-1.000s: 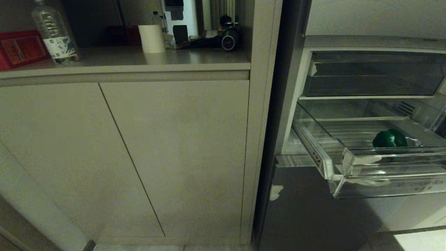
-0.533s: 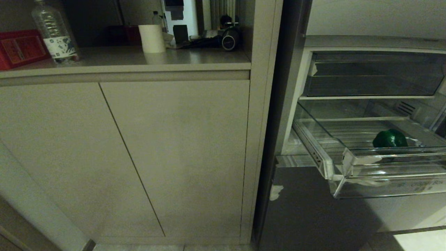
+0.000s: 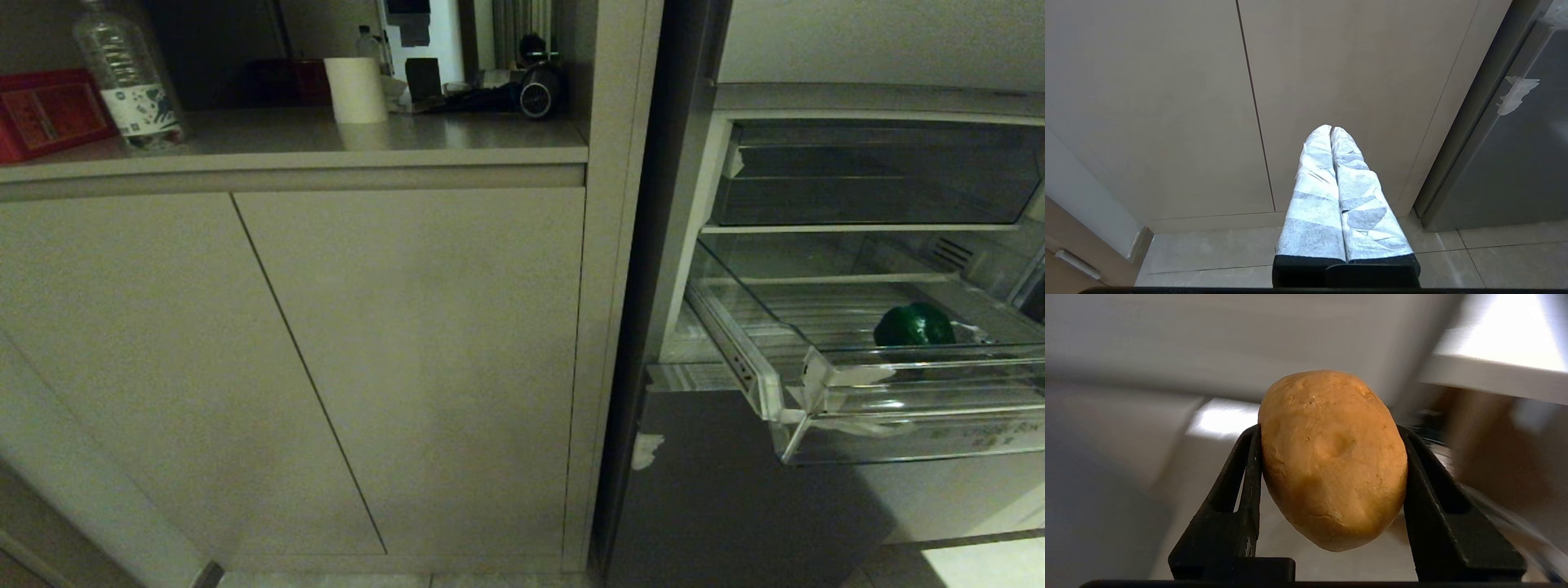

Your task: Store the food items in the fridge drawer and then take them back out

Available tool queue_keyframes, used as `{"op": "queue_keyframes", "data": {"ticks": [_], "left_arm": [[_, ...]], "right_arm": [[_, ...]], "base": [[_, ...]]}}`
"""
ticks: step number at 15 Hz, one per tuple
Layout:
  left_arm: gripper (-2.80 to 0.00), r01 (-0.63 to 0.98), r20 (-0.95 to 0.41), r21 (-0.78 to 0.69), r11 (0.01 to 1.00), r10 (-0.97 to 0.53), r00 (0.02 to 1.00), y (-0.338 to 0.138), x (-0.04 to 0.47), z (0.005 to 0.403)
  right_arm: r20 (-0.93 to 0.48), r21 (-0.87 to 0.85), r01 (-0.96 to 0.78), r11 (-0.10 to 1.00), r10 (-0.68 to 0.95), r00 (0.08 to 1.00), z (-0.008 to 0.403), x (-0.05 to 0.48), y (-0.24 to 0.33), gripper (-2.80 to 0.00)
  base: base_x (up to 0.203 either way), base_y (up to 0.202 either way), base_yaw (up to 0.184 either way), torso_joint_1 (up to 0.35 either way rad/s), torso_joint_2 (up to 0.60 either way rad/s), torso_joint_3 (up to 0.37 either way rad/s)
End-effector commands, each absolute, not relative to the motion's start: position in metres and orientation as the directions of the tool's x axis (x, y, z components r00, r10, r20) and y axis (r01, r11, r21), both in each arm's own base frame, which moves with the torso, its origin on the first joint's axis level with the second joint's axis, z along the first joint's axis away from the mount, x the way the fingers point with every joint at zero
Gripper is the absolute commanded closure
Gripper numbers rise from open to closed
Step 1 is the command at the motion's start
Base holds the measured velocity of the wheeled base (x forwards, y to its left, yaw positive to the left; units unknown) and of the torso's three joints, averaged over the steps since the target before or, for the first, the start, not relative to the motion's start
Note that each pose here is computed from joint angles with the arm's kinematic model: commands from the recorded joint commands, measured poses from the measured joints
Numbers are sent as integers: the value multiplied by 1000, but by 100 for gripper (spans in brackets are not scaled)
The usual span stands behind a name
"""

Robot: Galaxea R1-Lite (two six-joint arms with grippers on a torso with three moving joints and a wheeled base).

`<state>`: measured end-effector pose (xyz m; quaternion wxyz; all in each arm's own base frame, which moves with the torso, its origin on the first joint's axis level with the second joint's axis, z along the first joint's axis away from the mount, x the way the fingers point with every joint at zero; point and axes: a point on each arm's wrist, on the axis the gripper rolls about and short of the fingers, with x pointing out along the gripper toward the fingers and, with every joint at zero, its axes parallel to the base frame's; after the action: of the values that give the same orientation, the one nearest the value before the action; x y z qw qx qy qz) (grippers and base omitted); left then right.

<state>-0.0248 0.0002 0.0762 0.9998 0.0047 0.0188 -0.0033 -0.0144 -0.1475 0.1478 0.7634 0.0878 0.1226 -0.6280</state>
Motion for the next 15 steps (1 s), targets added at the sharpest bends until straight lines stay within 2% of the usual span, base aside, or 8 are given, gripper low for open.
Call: {"op": "queue_keyframes", "data": {"ticks": [1, 4, 6, 8, 10, 12, 13, 15], "left_arm": [[0, 7, -40, 9, 1000, -6, 999, 0, -25, 76], [0, 6, -38, 9, 1000, -6, 999, 0, -25, 76], [0, 6, -39, 9, 1000, -6, 999, 0, -25, 76], [0, 6, -38, 9, 1000, -6, 999, 0, -25, 76], [0, 7, -40, 9, 1000, -6, 999, 0, -25, 76], [0, 6, -38, 9, 1000, -6, 999, 0, -25, 76], [0, 6, -38, 9, 1000, -6, 999, 0, -25, 76], [0, 6, -38, 9, 1000, -6, 999, 0, -25, 76]], "right_arm": [[-306, -15, 931, 366, -888, 344, 140, 11, -136, 0], [-309, 13, 820, 573, -777, 548, 139, 44, -131, 0], [-248, 28, 753, 658, -725, 643, 146, 66, -125, 0], [-126, 21, 773, 634, -766, 631, 163, 88, -117, 0], [44, 52, 828, 559, -829, 557, 197, 100, -115, 0], [140, 80, 842, 534, -842, 521, 220, 101, -116, 0], [164, 83, 837, 541, -835, 524, 228, 102, -116, 0], [184, 89, 785, 613, -785, 591, 238, 117, -112, 0]], "base": [[0, 0, 0, 0, 0, 0], [0, 0, 0, 0, 0, 0], [0, 0, 0, 0, 0, 0], [0, 0, 0, 0, 0, 0], [0, 0, 0, 0, 0, 0], [0, 0, 0, 0, 0, 0], [0, 0, 0, 0, 0, 0], [0, 0, 0, 0, 0, 0]]}}
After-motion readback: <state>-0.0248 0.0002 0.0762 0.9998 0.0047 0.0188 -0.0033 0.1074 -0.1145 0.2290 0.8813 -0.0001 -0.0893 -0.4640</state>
